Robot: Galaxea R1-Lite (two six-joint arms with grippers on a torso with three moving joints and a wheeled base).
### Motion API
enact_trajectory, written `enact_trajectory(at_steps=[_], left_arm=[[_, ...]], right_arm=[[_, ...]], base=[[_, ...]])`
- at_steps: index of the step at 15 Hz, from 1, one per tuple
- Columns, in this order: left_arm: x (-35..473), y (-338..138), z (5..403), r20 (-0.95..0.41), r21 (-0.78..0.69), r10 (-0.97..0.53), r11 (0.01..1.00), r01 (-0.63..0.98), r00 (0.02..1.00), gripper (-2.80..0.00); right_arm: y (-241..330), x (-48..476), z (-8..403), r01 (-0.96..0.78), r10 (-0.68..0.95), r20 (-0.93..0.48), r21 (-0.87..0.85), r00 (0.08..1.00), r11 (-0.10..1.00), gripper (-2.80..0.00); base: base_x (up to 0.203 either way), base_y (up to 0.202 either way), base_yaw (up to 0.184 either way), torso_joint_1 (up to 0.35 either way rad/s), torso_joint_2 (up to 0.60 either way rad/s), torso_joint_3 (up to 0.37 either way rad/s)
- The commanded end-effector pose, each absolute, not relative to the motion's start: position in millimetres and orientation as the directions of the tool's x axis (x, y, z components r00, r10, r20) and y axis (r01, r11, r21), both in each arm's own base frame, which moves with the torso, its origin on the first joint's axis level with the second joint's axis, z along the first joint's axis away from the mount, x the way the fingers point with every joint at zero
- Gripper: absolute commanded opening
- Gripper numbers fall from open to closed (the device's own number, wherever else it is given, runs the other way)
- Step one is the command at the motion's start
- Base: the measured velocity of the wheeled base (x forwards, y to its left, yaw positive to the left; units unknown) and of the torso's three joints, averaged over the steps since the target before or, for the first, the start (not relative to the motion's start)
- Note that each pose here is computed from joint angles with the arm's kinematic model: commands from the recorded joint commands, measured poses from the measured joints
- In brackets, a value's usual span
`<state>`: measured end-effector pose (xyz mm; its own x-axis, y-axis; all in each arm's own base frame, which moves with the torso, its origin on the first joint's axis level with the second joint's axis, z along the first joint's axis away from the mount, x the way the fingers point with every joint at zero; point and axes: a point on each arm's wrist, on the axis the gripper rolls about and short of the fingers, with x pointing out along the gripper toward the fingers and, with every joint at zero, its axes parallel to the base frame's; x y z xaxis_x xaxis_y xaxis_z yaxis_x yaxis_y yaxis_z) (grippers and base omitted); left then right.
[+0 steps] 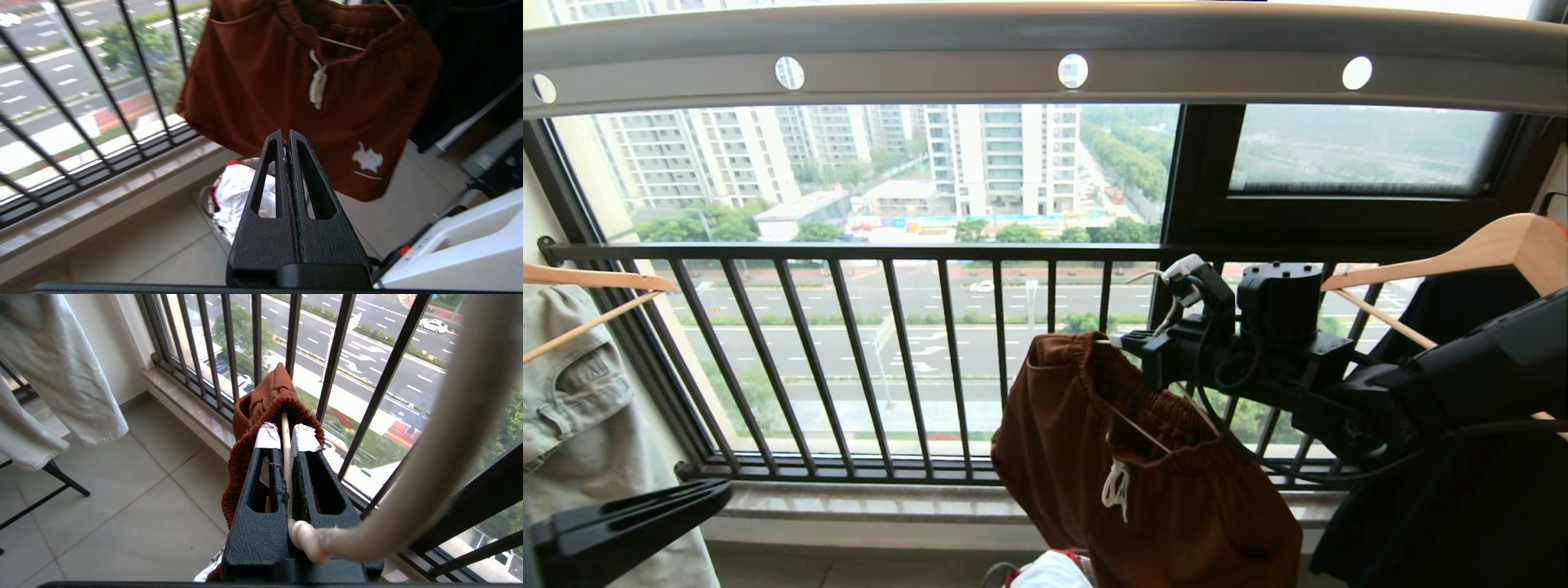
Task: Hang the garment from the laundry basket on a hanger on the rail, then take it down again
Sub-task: Take the clothes off the clothes rack
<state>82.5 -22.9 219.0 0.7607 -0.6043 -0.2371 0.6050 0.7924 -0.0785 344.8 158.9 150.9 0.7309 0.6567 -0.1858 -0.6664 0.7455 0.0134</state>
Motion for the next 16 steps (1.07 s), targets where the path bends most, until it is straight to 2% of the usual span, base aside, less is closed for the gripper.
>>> enact_trajectory(at_steps=[1,4,6,8,9,11,12,13,16], left_arm=[[173.6,-60.6,205.7,-0.422,-0.223,-0.717,0.676,0.702,0.555,-2.80],[233.5,-115.6,193.8,-0.444,-0.270,-0.803,0.543,0.795,0.397,-2.80],[258.7,-146.0,183.4,-0.450,-0.283,-0.828,0.488,0.826,0.334,-2.80],[275.5,-163.5,184.6,-0.422,-0.282,-0.843,0.472,0.835,0.334,-2.80],[279.7,-167.2,185.0,-0.399,-0.330,-0.850,0.484,0.810,0.345,-2.80],[289.7,-172.8,179.4,-0.374,-0.328,-0.839,0.519,0.790,0.396,-2.80],[294.2,-174.4,176.4,-0.381,-0.306,-0.810,0.565,0.766,0.445,-2.51],[297.7,-179.1,173.3,-0.389,-0.274,-0.773,0.616,0.738,0.501,0.00],[304.1,-201.2,157.3,-0.386,-0.225,-0.726,0.673,0.704,0.570,0.00]], right_arm=[[157.7,343.4,163.1,-0.657,0.653,-0.148,0.026,0.743,0.753,-2.80],[158.2,344.6,160.9,-0.655,0.652,-0.154,0.036,0.743,0.755,-2.80],[158.1,342.9,163.2,-0.656,0.653,-0.149,0.034,0.743,0.754,-2.80],[158.9,343.3,161.3,-0.657,0.654,-0.154,0.038,0.741,0.753,-2.80],[160.7,343.2,160.5,-0.661,0.658,-0.156,0.040,0.737,0.749,-2.80],[165.9,341.1,158.9,-0.667,0.668,-0.160,0.064,0.727,0.742,-2.80],[168.3,339.8,157.5,-0.672,0.672,-0.165,0.067,0.722,0.738,-2.80],[169.7,338.9,157.2,-0.675,0.675,-0.166,0.067,0.718,0.735,-2.80],[174.8,330.8,163.9,-0.691,0.692,-0.152,0.070,0.706,0.720,-2.80]], base=[[0.000,0.000,0.000,0.000,0.00,0.000],[0.000,0.000,0.000,0.000,0.00,0.000],[0.000,0.000,0.000,0.000,0.00,0.000],[0.000,0.000,0.000,0.000,0.00,0.000],[0.000,0.000,0.000,0.000,0.00,0.000],[0.000,0.000,0.000,0.000,0.00,0.000],[0.000,0.000,0.000,0.000,0.00,0.000],[0.000,0.000,0.000,0.000,0.00,0.000],[0.000,0.000,0.000,0.000,0.00,0.000]])
